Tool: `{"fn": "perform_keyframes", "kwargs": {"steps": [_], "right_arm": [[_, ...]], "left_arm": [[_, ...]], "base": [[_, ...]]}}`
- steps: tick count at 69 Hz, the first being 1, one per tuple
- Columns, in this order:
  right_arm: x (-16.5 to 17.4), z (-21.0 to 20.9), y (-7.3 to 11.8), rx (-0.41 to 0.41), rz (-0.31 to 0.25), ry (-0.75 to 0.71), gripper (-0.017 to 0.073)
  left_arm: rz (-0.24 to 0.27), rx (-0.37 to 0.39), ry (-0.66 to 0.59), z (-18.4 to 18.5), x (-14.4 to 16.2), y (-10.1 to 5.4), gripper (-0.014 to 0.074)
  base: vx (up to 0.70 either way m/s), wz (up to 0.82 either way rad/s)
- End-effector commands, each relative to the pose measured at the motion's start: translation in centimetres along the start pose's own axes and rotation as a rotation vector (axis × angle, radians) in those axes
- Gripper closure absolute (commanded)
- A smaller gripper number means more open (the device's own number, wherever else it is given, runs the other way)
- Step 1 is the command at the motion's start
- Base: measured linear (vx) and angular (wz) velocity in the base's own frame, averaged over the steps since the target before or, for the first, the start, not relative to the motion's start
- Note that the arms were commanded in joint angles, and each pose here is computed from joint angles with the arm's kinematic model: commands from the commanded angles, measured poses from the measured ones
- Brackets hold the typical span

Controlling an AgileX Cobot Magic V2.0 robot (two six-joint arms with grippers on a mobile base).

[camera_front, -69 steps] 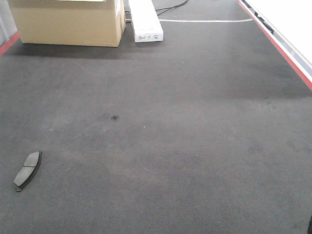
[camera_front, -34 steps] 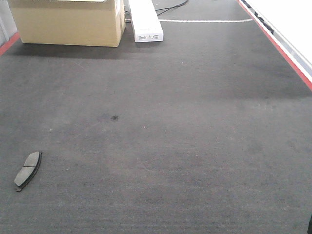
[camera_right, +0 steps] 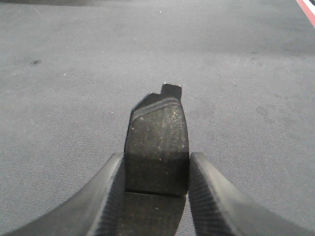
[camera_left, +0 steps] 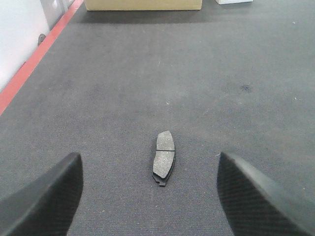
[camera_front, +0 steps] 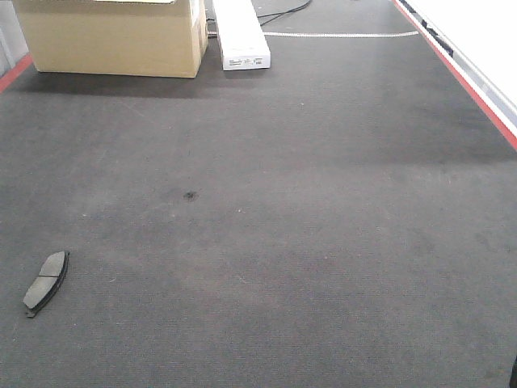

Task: Move and align brake pads A on conveyor
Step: 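Raise the open left gripper away from the placed pad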

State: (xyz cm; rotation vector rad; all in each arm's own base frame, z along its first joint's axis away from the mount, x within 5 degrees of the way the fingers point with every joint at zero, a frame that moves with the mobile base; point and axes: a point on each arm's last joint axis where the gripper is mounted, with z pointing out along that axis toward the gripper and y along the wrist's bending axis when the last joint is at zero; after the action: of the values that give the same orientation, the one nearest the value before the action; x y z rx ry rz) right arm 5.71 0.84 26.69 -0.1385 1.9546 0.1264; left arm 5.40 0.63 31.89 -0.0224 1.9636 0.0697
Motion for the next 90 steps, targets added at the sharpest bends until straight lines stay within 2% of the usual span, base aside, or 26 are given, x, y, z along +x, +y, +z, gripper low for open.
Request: {"fn": "perform_keyframes", "kwargs": {"steps": [1, 90], "right_arm": [[-1.67, -0.34, 0.05, -0.002, -0.012, -0.112, 0.0566], [-1.68, -0.34, 0.05, -0.002, -0.010, -0.113, 0.0566]], "left_arm": [[0.003, 0.004, -0.074, -0.27, -1.22, 0.00, 0.0052], [0.002, 0.002, -0.053, -0.26, -1.03, 0.01, 0.0052]], "base": [[0.00, 0.00], [0.00, 0.00]]}}
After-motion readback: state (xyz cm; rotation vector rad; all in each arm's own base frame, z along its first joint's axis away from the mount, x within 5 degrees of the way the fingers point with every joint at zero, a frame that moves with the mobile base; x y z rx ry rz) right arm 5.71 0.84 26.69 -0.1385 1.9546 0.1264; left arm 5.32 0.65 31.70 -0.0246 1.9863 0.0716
